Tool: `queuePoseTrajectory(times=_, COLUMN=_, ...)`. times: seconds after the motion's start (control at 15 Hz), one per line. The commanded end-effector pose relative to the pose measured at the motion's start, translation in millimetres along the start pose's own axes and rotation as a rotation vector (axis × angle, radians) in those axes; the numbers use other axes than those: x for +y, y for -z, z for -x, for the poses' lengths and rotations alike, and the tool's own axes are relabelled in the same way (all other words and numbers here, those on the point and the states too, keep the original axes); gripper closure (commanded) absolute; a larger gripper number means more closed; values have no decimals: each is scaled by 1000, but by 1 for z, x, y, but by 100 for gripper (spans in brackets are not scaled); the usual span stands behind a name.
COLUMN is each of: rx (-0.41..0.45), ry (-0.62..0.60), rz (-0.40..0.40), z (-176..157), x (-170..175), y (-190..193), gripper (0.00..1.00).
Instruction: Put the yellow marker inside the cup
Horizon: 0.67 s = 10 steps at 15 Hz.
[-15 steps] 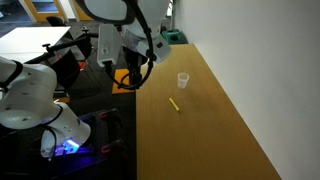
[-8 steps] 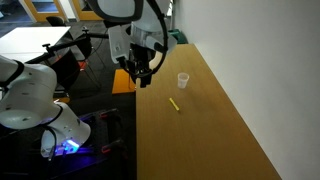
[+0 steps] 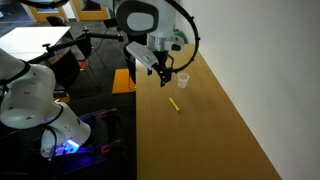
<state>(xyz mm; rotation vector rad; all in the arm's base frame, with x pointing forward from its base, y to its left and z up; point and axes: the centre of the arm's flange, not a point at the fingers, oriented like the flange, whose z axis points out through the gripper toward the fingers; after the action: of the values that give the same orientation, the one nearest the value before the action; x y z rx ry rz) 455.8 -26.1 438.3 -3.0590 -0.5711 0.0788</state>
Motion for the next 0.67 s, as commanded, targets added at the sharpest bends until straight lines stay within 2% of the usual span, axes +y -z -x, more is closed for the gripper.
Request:
queuePoseTrajectory(times=0.0, rx=35, ry=202, rz=-13, z=-26, x=4, y=-32, gripper=0)
queuePoseTrajectory(times=0.47, rx=60, ry=563, rz=-35, z=-54, x=-2, y=-87, gripper=0)
queuePoseTrajectory(times=0.53, rx=50, ry=594, rz=-45, z=-56, x=-3, y=-93, gripper=0)
queuePoseTrajectory(times=0.6, rx=37, ry=533, rz=-37, z=-48, x=-3, y=-82, gripper=0)
